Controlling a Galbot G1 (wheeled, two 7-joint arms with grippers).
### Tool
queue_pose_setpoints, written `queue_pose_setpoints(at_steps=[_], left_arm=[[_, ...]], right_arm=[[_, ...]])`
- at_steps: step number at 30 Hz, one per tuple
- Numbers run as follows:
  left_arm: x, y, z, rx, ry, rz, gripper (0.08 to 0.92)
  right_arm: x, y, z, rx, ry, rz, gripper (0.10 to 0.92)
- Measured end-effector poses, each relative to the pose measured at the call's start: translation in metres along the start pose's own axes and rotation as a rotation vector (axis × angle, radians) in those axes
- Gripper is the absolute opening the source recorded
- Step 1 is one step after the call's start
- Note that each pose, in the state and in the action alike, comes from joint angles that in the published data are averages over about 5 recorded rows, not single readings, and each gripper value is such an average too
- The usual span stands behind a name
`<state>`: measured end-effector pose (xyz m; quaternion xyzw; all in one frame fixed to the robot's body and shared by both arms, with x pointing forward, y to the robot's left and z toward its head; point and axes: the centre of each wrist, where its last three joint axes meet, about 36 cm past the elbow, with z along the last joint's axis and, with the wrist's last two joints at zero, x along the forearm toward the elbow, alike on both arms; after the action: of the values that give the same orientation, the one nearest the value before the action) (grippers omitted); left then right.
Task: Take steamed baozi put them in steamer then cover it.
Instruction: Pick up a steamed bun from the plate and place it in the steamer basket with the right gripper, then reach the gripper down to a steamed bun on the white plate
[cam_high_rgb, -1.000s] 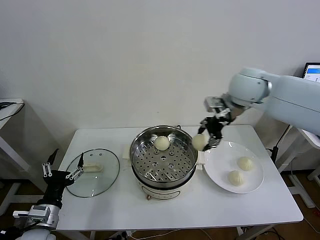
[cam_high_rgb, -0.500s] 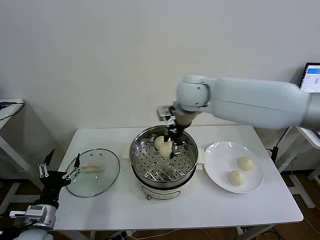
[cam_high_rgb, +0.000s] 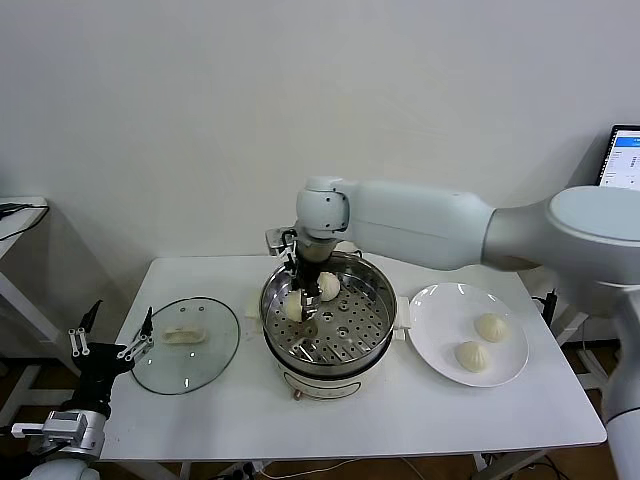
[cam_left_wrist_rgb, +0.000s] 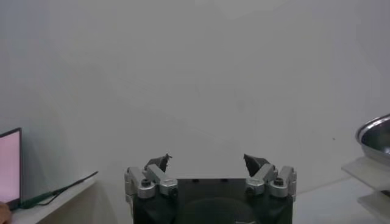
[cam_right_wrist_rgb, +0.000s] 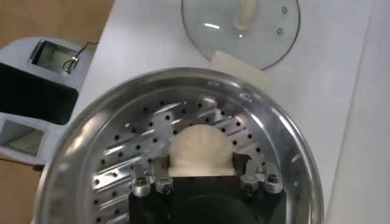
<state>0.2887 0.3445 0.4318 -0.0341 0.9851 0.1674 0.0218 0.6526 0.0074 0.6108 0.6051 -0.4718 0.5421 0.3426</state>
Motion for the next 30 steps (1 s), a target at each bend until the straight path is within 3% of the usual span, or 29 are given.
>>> queue_pose_setpoints(at_steps=[4, 9, 15, 30], left_arm=[[0.0, 0.001, 0.0, 0.0, 0.001, -0.002, 0.823], [0.001, 0.001, 0.001, 0.0, 0.003, -0.004, 0.823], [0.002, -0.001, 0.0, 0.002, 0.002, -0.001, 0.823], [0.004, -0.013, -0.009, -0.001, -0.013, 0.021, 0.823]], right_arm=[[-0.012, -0.002, -0.004, -0.001, -0.001, -0.006, 0.718], [-0.014, -0.004, -0.005, -0.003, -0.012, -0.003, 0.809], [0.01, 0.0, 0.013, -0.008, -0.015, -0.002, 0.822], [0.118, 0.07, 0.173, -0.086, -0.006, 0.018, 0.823]])
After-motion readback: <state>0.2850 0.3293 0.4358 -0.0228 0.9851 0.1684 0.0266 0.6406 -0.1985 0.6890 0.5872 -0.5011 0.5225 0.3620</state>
